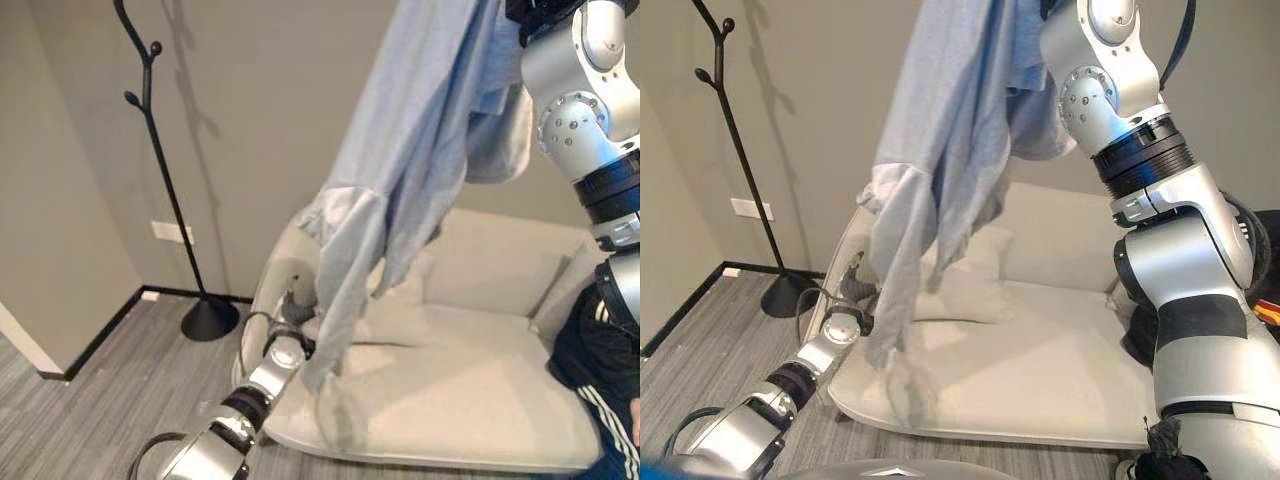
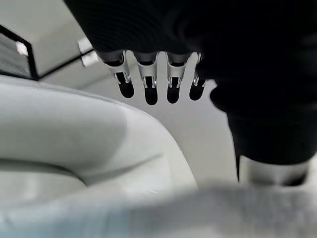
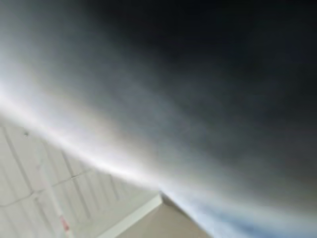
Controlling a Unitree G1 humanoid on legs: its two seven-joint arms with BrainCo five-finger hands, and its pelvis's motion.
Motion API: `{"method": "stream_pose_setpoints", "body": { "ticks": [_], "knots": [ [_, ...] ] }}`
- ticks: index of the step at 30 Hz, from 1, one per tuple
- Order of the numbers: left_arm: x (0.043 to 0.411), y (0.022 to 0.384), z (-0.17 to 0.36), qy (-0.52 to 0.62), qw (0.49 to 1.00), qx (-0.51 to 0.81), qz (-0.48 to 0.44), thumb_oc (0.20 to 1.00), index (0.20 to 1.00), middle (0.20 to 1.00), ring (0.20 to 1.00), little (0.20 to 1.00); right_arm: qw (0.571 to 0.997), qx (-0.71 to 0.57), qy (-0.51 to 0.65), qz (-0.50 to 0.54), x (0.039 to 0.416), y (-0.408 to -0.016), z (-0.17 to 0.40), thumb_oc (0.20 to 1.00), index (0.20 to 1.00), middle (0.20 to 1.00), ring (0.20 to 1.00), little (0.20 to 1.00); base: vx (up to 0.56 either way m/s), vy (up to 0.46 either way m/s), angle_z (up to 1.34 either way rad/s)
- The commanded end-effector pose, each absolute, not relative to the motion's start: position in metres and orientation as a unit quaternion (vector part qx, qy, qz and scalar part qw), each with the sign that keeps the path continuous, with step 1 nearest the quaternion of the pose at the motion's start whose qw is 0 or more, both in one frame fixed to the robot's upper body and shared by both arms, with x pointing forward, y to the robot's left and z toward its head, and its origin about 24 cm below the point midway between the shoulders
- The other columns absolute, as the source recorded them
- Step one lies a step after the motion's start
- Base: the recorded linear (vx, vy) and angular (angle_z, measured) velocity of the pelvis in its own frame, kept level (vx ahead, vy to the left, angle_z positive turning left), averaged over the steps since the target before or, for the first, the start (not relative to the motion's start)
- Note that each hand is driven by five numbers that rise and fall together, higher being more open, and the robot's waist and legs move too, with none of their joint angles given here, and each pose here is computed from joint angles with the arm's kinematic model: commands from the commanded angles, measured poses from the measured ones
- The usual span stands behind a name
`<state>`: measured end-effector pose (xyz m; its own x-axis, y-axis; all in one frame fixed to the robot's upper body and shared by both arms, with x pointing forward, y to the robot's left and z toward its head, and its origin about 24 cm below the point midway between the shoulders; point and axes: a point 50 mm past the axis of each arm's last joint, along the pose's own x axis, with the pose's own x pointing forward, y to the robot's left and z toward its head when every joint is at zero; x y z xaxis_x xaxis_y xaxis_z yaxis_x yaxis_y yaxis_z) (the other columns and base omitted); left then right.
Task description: Hang the clothes on the sofa on the clothes rack.
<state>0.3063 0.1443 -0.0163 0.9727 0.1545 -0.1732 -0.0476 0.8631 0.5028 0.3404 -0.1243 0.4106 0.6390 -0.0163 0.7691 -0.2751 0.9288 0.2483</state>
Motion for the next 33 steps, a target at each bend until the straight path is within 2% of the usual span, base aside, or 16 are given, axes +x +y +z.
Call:
{"method": "stream_pose_setpoints", "body": {
  "ticks": [1, 6, 17, 18, 19, 25, 33],
  "knots": [
    [0.333, 0.131, 0.025, 0.013, 0.97, 0.235, 0.066, 1.0, 1.0, 1.0, 1.0, 1.0, 0.851, 0.185, -0.485, 0.077, 0.319, -0.133, 0.442, 0.2, 0.2, 0.2, 0.2, 0.2, -0.01, 0.019, -0.08],
    [0.344, 0.091, 0.08, -0.105, 0.971, 0.211, 0.03, 1.0, 1.0, 1.0, 1.0, 1.0, 0.854, 0.158, -0.464, 0.174, 0.306, -0.106, 0.41, 0.2, 0.2, 0.2, 0.2, 0.2, 0.0, 0.016, -0.15],
    [0.341, 0.026, 0.074, -0.062, 0.983, 0.158, -0.068, 1.0, 1.0, 1.0, 1.0, 1.0, 0.854, 0.18, -0.448, 0.193, 0.306, -0.096, 0.405, 0.2, 0.2, 0.2, 0.2, 0.2, 0.0, 0.006, -0.07],
    [0.34, 0.022, 0.073, -0.055, 0.984, 0.152, -0.073, 0.784, 0.784, 0.784, 0.784, 0.784, 0.855, 0.184, -0.445, 0.193, 0.307, -0.094, 0.404, 0.2, 0.2, 0.2, 0.2, 0.2, 0.0, 0.0, 0.0],
    [0.34, 0.019, 0.072, -0.049, 0.985, 0.147, -0.076, 0.2, 0.2, 0.2, 0.2, 0.2, 0.854, 0.188, -0.443, 0.195, 0.307, -0.092, 0.404, 0.2, 0.2, 0.2, 0.2, 0.2, 0.0, 0.0, 0.0],
    [0.344, 0.028, 0.068, -0.022, 0.992, 0.117, -0.047, 0.2, 0.2, 0.2, 0.2, 0.2, 0.855, 0.198, -0.445, 0.177, 0.31, -0.095, 0.406, 0.2, 0.2, 0.2, 0.2, 0.2, 0.01, 0.008, -0.08],
    [0.346, 0.051, 0.093, -0.083, 0.993, 0.085, 0.004, 0.2, 0.2, 0.2, 0.2, 0.2, 0.852, 0.177, -0.469, 0.153, 0.304, -0.113, 0.407, 0.2, 0.2, 0.2, 0.2, 0.2, 0.0, 0.006, -0.01]
  ]
}}
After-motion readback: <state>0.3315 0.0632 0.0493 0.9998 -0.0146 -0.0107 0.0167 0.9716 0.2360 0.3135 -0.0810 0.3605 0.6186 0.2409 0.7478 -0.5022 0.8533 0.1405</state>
